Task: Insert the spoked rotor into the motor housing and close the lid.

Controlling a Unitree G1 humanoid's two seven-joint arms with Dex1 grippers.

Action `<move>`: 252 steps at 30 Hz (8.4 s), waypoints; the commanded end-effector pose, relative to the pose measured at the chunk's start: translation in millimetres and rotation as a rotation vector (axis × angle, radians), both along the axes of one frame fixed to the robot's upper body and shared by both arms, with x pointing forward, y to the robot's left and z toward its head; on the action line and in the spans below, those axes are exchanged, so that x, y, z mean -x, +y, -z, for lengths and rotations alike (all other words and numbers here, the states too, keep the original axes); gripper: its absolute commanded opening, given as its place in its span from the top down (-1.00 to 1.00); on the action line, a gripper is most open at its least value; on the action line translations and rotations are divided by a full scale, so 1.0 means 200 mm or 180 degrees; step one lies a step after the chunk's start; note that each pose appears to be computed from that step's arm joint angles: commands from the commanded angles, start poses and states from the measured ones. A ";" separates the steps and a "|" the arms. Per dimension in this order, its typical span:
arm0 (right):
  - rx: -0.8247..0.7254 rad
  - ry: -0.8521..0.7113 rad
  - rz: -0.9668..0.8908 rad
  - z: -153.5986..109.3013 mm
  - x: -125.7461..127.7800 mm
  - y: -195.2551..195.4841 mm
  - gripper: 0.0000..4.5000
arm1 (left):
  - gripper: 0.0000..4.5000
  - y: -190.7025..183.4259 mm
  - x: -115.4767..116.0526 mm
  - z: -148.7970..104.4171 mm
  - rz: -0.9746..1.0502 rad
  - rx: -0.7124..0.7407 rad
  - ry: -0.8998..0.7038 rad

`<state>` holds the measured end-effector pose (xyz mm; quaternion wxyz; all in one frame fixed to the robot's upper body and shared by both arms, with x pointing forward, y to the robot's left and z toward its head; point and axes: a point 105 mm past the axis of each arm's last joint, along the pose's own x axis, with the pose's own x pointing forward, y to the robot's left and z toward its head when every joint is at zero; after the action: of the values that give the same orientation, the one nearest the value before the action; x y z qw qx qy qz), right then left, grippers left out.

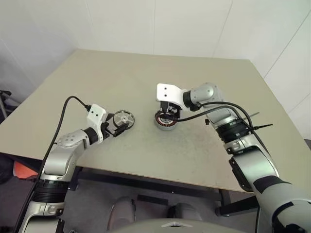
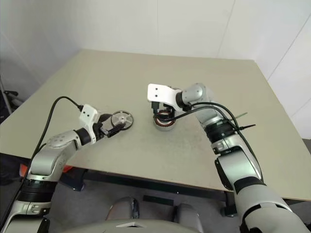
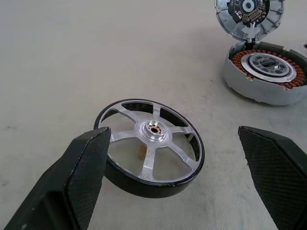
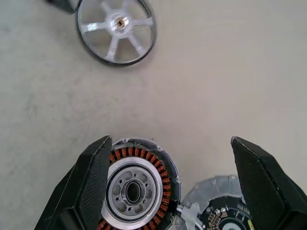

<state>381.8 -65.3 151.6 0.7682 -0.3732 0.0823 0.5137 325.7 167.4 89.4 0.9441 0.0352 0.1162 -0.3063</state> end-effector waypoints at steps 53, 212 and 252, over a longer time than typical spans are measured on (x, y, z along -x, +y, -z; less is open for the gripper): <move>-0.1154 0.0495 0.1528 0.21 0.05 -0.09 0.98 | -1.00 -0.09 -0.04 -0.11 0.0210 0.0124 -0.0176; -0.1153 -0.0331 0.1598 -0.19 0.00 -0.34 1.00 | 0.82 -0.21 -0.22 -0.04 -0.0501 0.2416 0.1443; -0.0213 -0.0122 0.1456 0.01 0.28 -0.48 1.00 | 0.82 -0.93 -0.26 0.03 0.0590 0.2839 0.2616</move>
<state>326.5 -161.2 131.6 0.8738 -0.3160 0.1608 0.3329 373.8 -17.2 77.8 0.7083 -0.4833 0.3353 -0.3903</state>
